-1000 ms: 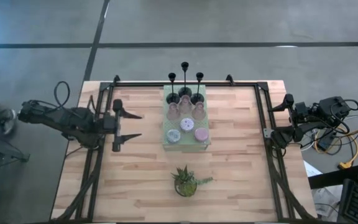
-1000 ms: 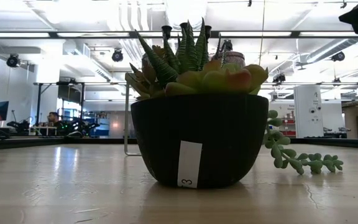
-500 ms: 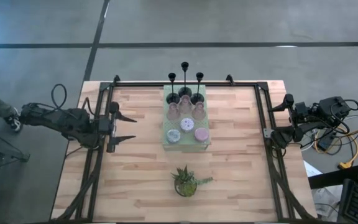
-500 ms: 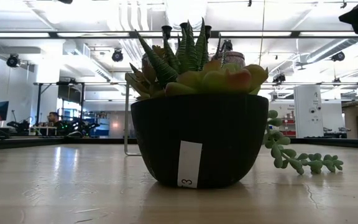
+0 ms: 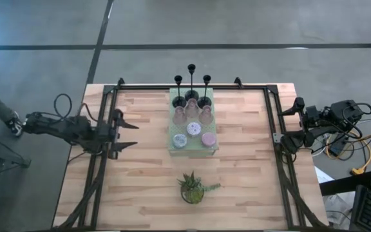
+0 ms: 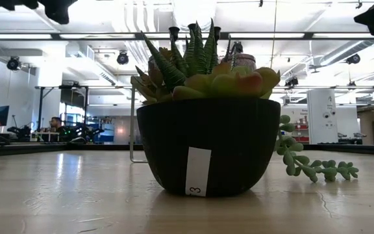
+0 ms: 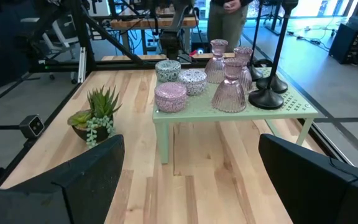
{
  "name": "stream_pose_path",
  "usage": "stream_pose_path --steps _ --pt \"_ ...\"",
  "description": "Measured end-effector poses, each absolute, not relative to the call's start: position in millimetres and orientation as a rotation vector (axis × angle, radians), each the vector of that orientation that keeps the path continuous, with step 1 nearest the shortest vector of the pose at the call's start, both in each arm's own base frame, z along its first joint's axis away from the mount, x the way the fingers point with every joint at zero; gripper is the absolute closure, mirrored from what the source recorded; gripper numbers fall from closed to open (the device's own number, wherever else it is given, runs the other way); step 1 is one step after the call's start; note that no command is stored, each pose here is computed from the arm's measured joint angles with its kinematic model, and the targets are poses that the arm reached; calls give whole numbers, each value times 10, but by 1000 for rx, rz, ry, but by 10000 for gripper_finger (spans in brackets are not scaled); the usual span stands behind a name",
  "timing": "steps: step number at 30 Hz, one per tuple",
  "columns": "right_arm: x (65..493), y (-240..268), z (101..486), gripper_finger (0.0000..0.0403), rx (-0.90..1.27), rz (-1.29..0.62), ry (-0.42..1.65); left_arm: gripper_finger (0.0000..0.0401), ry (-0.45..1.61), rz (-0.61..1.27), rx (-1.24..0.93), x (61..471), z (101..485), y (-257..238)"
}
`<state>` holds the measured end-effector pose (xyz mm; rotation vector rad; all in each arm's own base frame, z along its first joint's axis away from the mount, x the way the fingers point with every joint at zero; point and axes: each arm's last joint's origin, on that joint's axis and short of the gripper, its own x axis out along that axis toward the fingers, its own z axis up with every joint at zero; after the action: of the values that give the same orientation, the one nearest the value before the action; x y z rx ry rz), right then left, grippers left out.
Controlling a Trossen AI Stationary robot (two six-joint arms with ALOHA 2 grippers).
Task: Pick & Place candle stick holders
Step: Return to Home Position
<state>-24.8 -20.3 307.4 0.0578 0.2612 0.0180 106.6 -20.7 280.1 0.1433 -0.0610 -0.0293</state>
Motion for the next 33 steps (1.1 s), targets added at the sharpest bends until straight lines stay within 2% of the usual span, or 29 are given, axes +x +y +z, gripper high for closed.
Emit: stream_pose_path --steps 6,14,24,33 --pt "-248 -203 3073 37 58 18 261 133 -79 -75 148 1039 2851 -214" --pt "-248 -203 3074 37 58 18 261 133 -38 -127 115 1027 2716 -225" --pt "-248 -203 3073 37 58 18 261 133 -237 -94 165 665 2660 -130" --pt "-247 -203 3073 37 58 18 261 133 -118 -97 51 833 2212 -169"
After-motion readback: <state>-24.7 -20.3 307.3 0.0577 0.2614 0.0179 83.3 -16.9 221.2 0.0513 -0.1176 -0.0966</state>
